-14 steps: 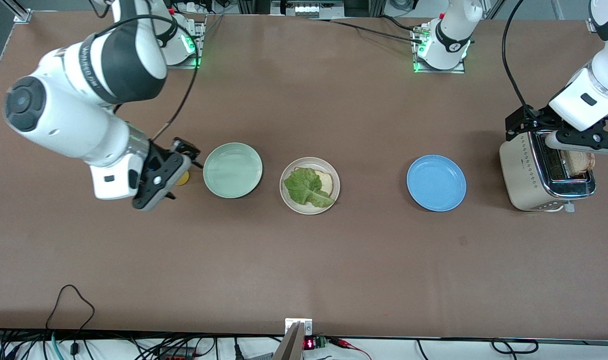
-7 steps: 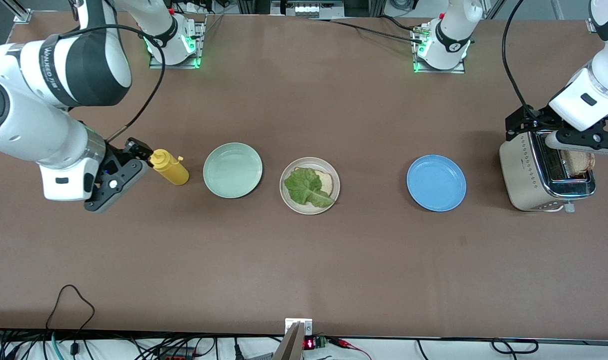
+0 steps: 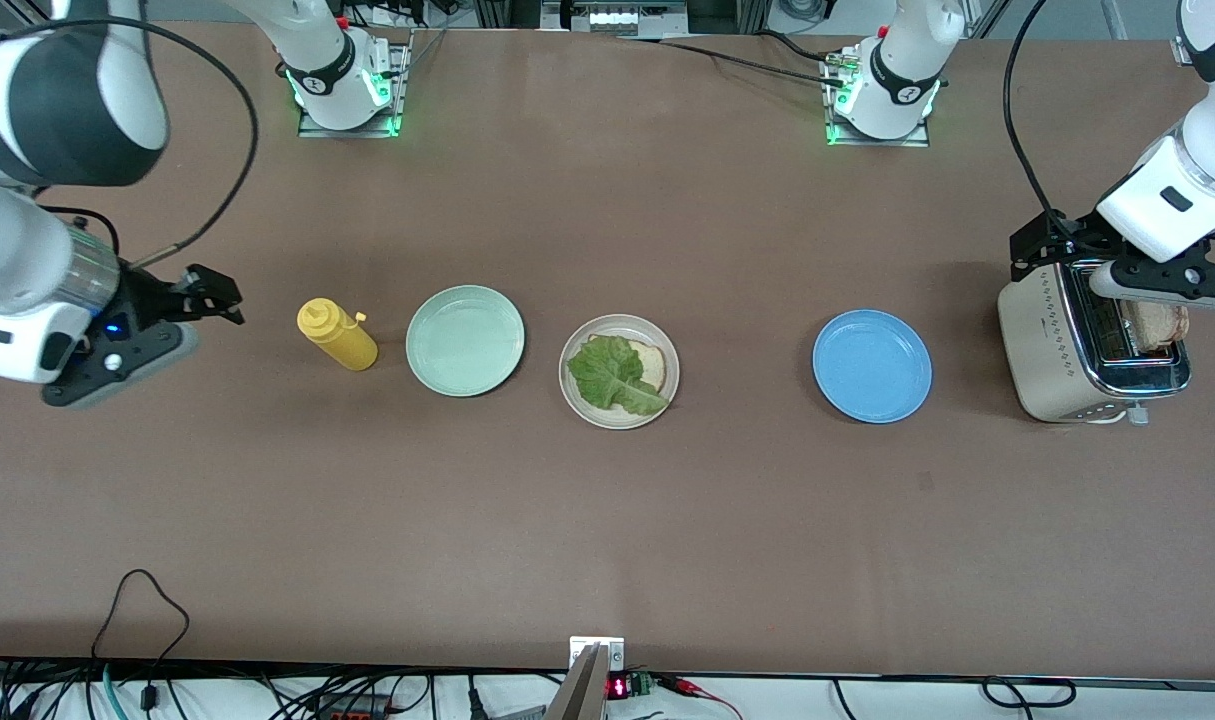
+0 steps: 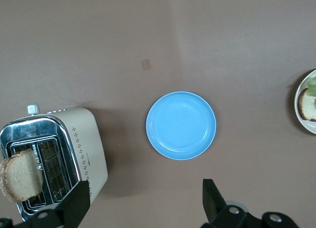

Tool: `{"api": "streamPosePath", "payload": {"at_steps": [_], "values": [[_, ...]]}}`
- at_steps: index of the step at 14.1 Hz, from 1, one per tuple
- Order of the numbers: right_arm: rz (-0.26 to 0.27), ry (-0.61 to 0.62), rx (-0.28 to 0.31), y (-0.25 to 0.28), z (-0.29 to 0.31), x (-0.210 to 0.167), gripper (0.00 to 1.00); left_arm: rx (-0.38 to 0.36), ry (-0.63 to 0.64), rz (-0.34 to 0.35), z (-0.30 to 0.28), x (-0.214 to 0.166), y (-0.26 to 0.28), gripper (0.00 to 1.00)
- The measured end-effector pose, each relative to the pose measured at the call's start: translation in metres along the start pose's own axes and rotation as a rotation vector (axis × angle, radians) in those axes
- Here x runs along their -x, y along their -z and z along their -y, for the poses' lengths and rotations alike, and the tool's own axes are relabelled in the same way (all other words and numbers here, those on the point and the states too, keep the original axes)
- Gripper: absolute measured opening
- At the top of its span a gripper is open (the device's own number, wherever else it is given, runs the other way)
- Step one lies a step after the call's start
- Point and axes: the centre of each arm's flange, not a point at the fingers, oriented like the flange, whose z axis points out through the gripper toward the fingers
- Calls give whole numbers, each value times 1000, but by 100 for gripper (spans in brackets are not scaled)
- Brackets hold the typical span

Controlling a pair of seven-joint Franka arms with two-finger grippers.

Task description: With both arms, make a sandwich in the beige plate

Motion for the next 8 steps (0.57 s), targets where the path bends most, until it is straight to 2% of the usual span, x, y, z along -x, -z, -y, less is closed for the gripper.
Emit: {"api": "streamPosePath", "payload": {"at_steps": [4, 8], "values": [[10, -143, 11, 22, -16, 25, 100, 0, 0, 1, 0, 0, 0, 100], [-12, -318, 36, 46, -5, 47, 100, 0, 0, 1, 0, 0, 0, 100]]}}
